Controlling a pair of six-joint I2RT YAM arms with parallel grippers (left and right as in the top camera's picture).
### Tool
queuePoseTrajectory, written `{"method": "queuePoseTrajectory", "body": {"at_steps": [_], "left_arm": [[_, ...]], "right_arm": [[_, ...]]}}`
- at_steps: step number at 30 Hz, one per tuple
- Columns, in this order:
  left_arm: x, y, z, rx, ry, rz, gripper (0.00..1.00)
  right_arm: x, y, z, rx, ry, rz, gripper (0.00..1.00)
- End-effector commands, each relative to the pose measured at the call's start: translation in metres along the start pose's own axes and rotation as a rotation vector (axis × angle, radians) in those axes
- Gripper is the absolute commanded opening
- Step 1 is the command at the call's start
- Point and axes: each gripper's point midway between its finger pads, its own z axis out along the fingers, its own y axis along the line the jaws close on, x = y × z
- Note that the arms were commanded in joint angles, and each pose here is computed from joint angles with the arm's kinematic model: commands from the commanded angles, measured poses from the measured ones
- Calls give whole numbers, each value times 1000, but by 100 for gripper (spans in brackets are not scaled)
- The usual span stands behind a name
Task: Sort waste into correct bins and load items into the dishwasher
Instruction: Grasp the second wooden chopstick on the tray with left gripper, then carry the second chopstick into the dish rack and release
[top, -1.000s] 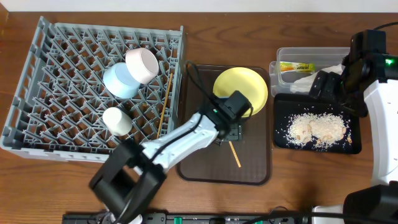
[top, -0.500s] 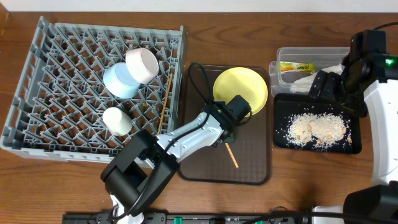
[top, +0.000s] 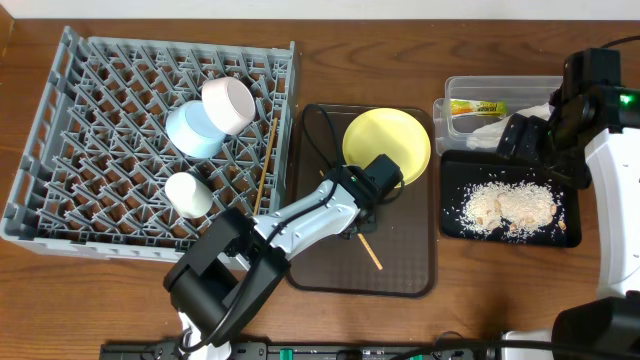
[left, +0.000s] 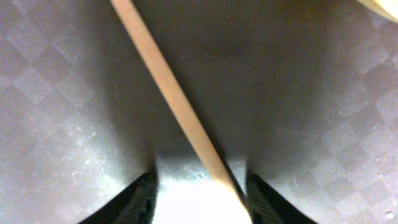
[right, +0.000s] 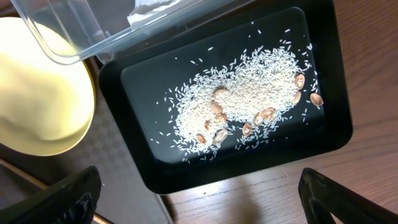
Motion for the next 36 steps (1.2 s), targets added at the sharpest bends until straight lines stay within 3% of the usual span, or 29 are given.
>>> {"method": "queuePoseTrajectory", "body": {"at_steps": [1, 3, 5, 12, 21, 30, 36], "left_arm": [[10, 7, 16, -36, 48, -20, 44], [10, 7, 15, -35, 46, -20, 39], [9, 8, 15, -36, 47, -22, 25], [-3, 10, 5, -26, 12, 5, 8], [-58, 28, -69, 68, -137, 174, 8], [-106, 86, -173, 102, -426, 328, 8], [-124, 122, -175, 33, -451, 378, 8]], "right_arm": [[-1, 0, -5, -11, -11, 14, 99], [-1, 0, -5, -11, -12, 14, 99], [-1, 0, -5, -11, -12, 14, 99], [-1, 0, -5, -11, -11, 14, 99], [-1, 0, -5, -11, -12, 14, 99], [-1, 0, -5, -11, -12, 15, 99], [-1, 0, -5, -12, -12, 15, 99]]}}
